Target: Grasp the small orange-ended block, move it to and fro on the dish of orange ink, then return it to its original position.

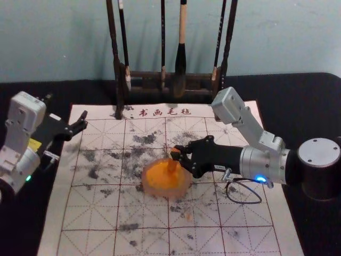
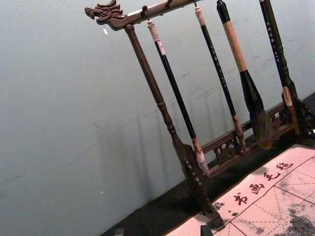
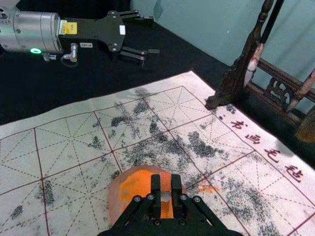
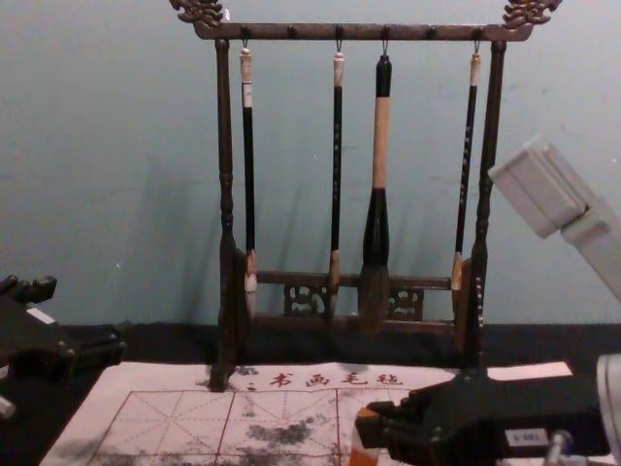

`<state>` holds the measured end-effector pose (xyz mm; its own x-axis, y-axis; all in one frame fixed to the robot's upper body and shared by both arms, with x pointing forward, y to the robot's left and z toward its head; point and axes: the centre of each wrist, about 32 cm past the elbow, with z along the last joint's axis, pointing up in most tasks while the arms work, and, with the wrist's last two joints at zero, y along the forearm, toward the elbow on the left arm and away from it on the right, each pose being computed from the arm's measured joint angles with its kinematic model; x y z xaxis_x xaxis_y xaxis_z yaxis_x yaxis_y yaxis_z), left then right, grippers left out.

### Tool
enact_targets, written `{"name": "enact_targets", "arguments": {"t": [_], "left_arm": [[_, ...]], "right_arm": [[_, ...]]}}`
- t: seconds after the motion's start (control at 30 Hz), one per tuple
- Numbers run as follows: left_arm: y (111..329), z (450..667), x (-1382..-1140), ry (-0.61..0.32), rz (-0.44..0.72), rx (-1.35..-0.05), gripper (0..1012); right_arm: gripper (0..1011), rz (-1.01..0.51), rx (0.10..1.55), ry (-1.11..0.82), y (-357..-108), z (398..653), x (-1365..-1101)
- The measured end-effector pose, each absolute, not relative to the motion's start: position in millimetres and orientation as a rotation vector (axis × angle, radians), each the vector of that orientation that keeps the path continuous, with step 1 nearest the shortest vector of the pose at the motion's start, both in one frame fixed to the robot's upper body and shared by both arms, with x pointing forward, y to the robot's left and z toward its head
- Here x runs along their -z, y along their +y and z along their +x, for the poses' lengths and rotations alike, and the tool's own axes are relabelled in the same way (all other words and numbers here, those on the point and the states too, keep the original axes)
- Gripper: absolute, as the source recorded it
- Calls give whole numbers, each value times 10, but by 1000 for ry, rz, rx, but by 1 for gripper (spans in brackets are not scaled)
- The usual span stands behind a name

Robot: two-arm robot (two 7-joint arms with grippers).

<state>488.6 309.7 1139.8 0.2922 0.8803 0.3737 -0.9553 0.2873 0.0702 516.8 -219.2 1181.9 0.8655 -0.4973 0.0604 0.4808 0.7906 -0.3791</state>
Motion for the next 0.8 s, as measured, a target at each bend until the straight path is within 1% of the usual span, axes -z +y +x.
{"name": "enact_targets", "arguments": {"t": [0.5,0.8], "left_arm": [[3097,4886,-11398,-285,304,-1248,1001],[3097,4886,-11398,-285,304,-1248,1001]], "right_arm": [[114,-402,510,46,-2265,5092,-11812],[113,-397,497,54,-2258,5053,-11799]]}}
